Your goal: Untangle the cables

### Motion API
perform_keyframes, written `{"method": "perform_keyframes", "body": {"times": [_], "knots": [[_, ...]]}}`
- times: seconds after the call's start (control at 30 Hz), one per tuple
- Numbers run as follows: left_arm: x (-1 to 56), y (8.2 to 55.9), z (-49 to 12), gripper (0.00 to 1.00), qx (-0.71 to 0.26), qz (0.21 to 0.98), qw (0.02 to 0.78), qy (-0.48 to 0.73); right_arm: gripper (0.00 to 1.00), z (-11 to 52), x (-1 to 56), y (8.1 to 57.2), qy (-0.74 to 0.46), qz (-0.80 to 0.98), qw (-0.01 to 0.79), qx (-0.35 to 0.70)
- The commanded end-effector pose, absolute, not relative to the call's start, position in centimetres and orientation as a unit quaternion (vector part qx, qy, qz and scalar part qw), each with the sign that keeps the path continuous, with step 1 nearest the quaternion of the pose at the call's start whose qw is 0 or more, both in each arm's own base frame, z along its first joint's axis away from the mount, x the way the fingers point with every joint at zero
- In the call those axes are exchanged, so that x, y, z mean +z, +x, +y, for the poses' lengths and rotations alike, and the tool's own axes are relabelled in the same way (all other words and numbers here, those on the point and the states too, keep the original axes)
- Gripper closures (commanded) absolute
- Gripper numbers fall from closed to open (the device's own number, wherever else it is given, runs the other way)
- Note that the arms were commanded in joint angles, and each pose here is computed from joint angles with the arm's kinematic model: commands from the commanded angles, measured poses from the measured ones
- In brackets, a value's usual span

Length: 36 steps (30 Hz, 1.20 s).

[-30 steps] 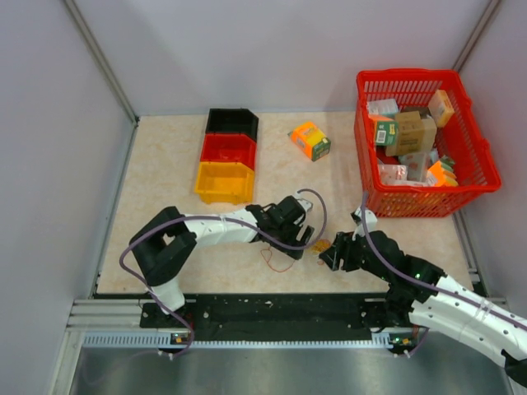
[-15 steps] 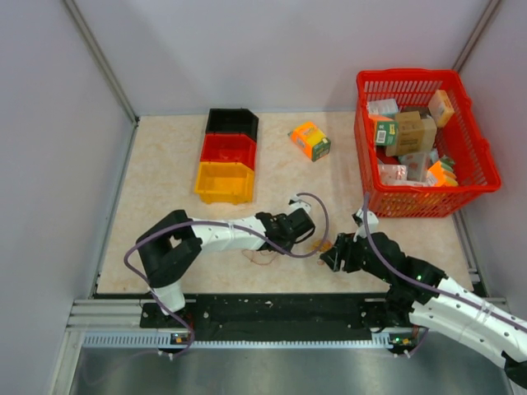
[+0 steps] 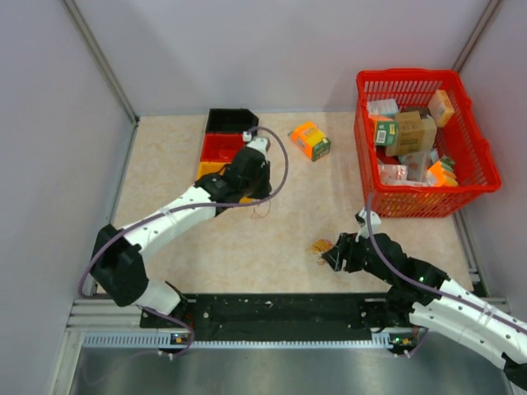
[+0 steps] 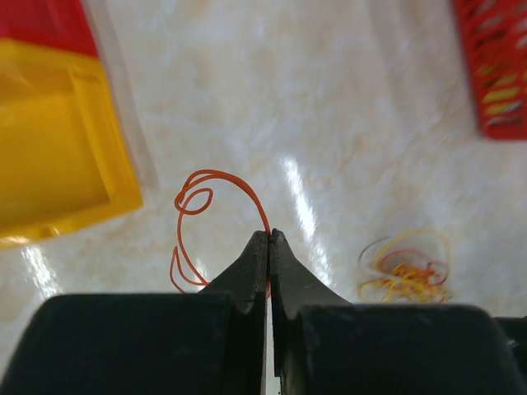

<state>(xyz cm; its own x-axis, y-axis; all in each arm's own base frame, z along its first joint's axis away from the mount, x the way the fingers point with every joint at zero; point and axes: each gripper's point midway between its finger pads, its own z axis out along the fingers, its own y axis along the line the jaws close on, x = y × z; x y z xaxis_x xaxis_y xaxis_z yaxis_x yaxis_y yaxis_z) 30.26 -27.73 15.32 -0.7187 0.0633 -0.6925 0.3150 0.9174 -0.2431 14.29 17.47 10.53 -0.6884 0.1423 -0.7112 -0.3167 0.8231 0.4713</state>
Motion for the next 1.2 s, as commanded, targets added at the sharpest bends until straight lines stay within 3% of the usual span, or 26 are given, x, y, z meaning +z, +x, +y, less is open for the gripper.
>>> {"method": "perform_keyframes", "body": {"times": [0.0,0.23,0.53,0.67,0.9,1.17], "knots": [[27.2,34.5,-27.6,1.00,-0.269,0.834,0.478,0.063,0.42,17.3,11.3,15.0,-0.040,0.866,0.407,0.286],[33.5,42.5,-23.5,1.00,-0.325,0.788,0.520,-0.044,0.43,17.5,11.8,15.2,-0.041,0.866,0.407,0.287],[34.2,54.9,-19.0,1.00,-0.494,0.674,0.534,-0.134,0.43,17.6,12.2,15.4,-0.038,0.866,0.409,0.284],[32.7,59.3,-16.9,1.00,-0.494,0.649,0.552,-0.173,0.42,17.6,12.1,15.5,-0.039,0.870,0.406,0.278],[28.8,64.6,-15.0,1.00,-0.539,0.613,0.527,-0.237,0.43,17.8,12.5,15.7,-0.044,0.872,0.403,0.273],[27.3,66.5,-13.6,1.00,-0.528,0.606,0.530,-0.271,0.43,18.0,13.0,15.7,-0.044,0.871,0.403,0.275]]}}
